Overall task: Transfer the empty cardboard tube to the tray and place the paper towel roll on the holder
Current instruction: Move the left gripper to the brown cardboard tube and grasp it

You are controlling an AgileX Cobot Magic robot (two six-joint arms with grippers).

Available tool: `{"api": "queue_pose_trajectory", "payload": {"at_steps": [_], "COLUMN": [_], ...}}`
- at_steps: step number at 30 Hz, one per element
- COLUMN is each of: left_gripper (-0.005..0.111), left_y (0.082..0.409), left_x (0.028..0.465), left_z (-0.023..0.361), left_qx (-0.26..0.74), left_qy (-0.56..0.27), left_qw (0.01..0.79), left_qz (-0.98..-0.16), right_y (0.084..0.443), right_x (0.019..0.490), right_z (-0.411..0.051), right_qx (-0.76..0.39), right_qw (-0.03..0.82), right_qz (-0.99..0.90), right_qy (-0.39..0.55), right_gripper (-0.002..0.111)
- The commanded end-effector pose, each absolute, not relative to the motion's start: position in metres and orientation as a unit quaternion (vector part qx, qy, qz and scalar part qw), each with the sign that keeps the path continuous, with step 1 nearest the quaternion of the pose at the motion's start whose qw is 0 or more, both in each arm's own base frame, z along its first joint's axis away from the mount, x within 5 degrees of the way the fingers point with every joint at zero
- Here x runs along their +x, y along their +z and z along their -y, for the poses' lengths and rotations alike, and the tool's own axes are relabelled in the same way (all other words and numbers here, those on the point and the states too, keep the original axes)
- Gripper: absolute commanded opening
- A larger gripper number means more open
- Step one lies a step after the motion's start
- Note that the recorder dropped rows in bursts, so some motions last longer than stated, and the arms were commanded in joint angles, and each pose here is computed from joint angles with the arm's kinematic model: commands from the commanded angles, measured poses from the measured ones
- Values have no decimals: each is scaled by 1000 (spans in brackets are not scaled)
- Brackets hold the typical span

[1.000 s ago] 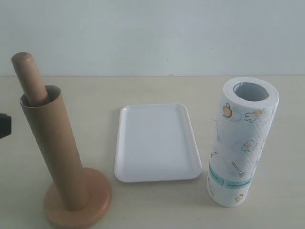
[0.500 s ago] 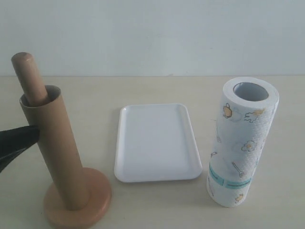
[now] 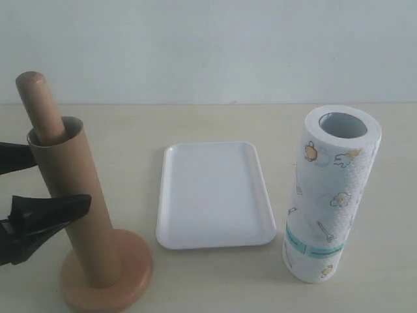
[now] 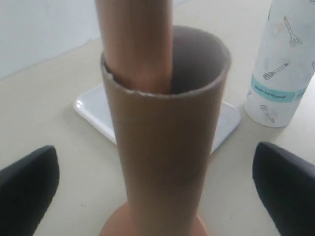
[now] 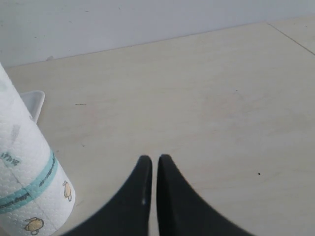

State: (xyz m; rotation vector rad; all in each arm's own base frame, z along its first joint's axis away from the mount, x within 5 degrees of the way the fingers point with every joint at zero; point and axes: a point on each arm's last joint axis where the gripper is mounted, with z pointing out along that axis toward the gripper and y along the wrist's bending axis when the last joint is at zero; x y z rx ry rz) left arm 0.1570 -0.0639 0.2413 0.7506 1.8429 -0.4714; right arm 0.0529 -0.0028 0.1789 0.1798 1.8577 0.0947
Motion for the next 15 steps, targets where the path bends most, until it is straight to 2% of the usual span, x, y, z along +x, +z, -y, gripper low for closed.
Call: {"api": "queue_pose_trajectory", "payload": {"at_steps": [1,5,15], "left_gripper": [103,103,100], "left_y": [231,220,203], "left_x": [169,176,184], "left_z": [68,69,71], "left_qx": [299,328,321], "left_qy": [-227,-218,-238], "left_qw": [518,506,469], "left_qz": [-769,-768,-788], "right_y": [180,180,180], "right_x": [53,53,53], "right_z": [3,3,3], "right_qx": [73,73,73], "right_qw": [599,599,599], "right_qz": [-796,-796,-796], "right_qy": [38,38,38], "right_gripper": [4,4,4]}}
